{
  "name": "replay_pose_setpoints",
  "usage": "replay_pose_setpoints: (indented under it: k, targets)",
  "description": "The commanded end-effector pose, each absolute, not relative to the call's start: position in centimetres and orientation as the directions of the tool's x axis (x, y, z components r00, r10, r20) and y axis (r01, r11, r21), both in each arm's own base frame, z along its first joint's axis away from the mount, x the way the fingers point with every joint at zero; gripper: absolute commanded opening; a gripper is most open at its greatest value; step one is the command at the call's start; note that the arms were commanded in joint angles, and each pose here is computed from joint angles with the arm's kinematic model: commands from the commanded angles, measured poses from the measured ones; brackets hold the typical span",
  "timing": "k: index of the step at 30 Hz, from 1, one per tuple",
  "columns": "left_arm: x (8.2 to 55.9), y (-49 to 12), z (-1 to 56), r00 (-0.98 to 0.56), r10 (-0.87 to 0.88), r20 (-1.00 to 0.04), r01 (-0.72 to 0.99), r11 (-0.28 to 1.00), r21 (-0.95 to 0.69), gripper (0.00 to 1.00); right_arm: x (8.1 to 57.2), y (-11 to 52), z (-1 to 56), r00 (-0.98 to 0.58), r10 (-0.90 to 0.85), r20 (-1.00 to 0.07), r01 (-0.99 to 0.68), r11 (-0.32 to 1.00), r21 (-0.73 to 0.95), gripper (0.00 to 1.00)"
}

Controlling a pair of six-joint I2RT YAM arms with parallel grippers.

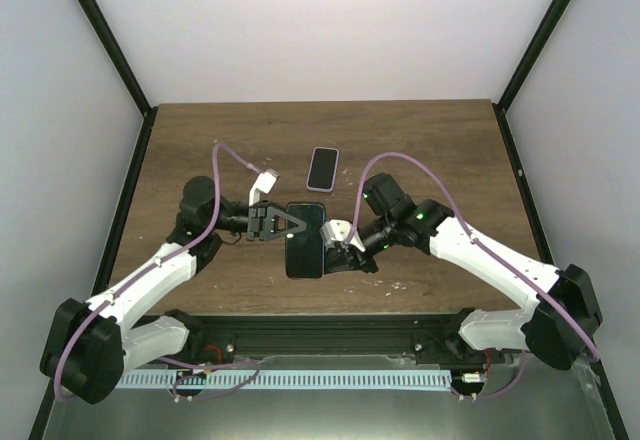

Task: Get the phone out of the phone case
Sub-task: Remove the phone case from the phone.

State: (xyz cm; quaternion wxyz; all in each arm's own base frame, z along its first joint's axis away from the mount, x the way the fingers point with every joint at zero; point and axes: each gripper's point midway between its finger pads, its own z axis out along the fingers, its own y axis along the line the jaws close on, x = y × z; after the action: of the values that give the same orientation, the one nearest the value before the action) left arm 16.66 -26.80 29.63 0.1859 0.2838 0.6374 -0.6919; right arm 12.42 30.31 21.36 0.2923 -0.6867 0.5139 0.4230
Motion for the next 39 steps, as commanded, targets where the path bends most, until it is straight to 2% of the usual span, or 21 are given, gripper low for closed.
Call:
replay_pose_setpoints:
  k: [1, 10, 17, 22, 29, 32, 39]
  targets:
    - [12.0, -26.6, 30.8, -0.758, 0.279, -0.589, 0.550, -0.212, -0.808, 0.00, 19.8, 32.1, 25.2, 0.227, -0.404, -0.886, -0.974, -0.101, -0.203, 0.15]
    - [11.9, -26.4, 30.3, -0.762, 0.261, -0.592, 0.561, -0.190, -0.806, 0.00, 23.7, 31.1, 27.2, 0.035, -0.333, -0.942, -0.996, 0.061, -0.058, 0.23]
    - [12.6, -27.0, 29.4, -0.777, 0.241, -0.582, 0.557, -0.167, -0.813, 0.00, 24.9, 31.6, 28.7, -0.075, -0.291, -0.954, -0.991, 0.130, 0.039, 0.39]
    - [12.8, -27.7, 28.7, -0.783, 0.237, -0.576, 0.553, -0.161, -0.818, 0.00, 25.5, 31.8, 30.2, -0.120, -0.249, -0.961, -0.983, 0.162, 0.081, 0.45]
    - [13.5, -28.2, 26.7, -0.800, 0.234, -0.552, 0.539, -0.123, -0.833, 0.00, 23.7, 31.9, 32.6, -0.196, -0.186, -0.963, -0.981, 0.049, 0.190, 0.54]
    - [13.7, -28.4, 25.8, -0.804, 0.244, -0.543, 0.532, -0.115, -0.839, 0.00, 22.7, 31.9, 33.4, -0.237, -0.170, -0.956, -0.970, -0.021, 0.244, 0.55]
    - [14.4, -28.9, 23.8, -0.812, 0.254, -0.526, 0.531, -0.058, -0.846, 0.00, 21.7, 31.8, 34.2, -0.278, -0.155, -0.948, -0.951, -0.094, 0.295, 0.57]
